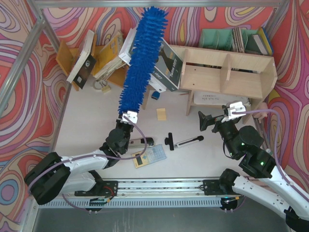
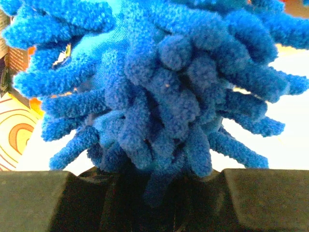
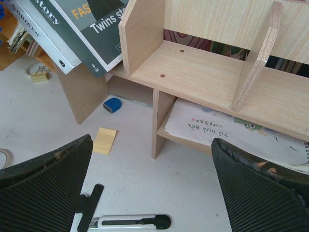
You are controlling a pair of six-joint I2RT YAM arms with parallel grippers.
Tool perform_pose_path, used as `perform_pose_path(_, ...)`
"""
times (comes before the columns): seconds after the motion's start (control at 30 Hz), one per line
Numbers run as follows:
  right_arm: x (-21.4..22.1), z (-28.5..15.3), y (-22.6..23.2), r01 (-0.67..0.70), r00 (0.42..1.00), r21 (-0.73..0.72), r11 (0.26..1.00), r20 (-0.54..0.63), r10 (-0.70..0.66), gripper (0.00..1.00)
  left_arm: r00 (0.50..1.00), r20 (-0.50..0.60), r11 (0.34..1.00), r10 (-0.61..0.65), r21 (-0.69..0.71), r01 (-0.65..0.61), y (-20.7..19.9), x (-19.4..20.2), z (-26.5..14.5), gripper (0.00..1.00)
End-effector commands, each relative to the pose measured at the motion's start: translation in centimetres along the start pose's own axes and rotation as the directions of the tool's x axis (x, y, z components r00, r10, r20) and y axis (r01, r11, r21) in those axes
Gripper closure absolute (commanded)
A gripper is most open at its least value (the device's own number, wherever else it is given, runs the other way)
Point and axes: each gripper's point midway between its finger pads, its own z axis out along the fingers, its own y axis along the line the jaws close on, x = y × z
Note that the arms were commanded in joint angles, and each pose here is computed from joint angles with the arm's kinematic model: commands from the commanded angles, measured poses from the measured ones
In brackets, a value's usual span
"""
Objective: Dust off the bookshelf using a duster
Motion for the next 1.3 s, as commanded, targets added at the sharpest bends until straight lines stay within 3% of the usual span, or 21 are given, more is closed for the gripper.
perform_pose_path(0.0, -0.9, 0.0, -0.2, -0.018, 0.999, 0.010, 1.000, 0.036, 0.018, 0.01, 0.998, 0.032, 0.998, -0.047, -0.027, 0.048, 0.7, -0.7, -0.1, 1.00)
perform_pose_path(0.2, -0.8, 0.1, -0.2, -0.015, 0.999, 0.010, 1.000, 0.035, 0.014, 0.01, 1.000, -0.022, 0.995, -0.015, 0.103, 0.017, -2.5, 1.1, 0.2, 1.00)
perform_pose_path(0.43, -0.7, 0.2, -0.2, -0.013, 0.999, 0.014, 1.000, 0.031, 0.012, 0.01, 0.990, -0.069, 0.969, 0.124, 0.224, -0.106, -6.5, 3.3, 0.4, 1.00)
perform_pose_path(0.63, -0.8, 0.2, -0.2, -0.014, 0.999, 0.016, 1.000, 0.036, 0.014, 0.01, 0.993, -0.069, 0.963, 0.097, 0.260, -0.076, -7.9, 3.4, 0.4, 1.00)
perform_pose_path(0.83, -0.7, 0.3, -0.1, -0.009, 0.999, 0.014, 1.000, 0.031, 0.009, 0.01, 0.997, -0.038, 0.980, 0.074, 0.190, -0.065, -5.9, 1.4, 0.3, 1.00)
perform_pose_path(1.07, -0.8, 0.2, -0.2, -0.013, 0.999, 0.014, 1.000, 0.036, 0.013, 0.01, 0.999, -0.004, 0.995, -0.054, 0.080, 0.054, -2.3, -1.7, -0.1, 1.00)
perform_pose_path(1.27, -0.8, 0.1, -0.2, -0.013, 0.999, 0.012, 1.000, 0.036, 0.013, 0.01, 0.998, -0.008, 0.995, -0.066, 0.071, 0.066, -2.0, -1.6, 0.0, 1.00)
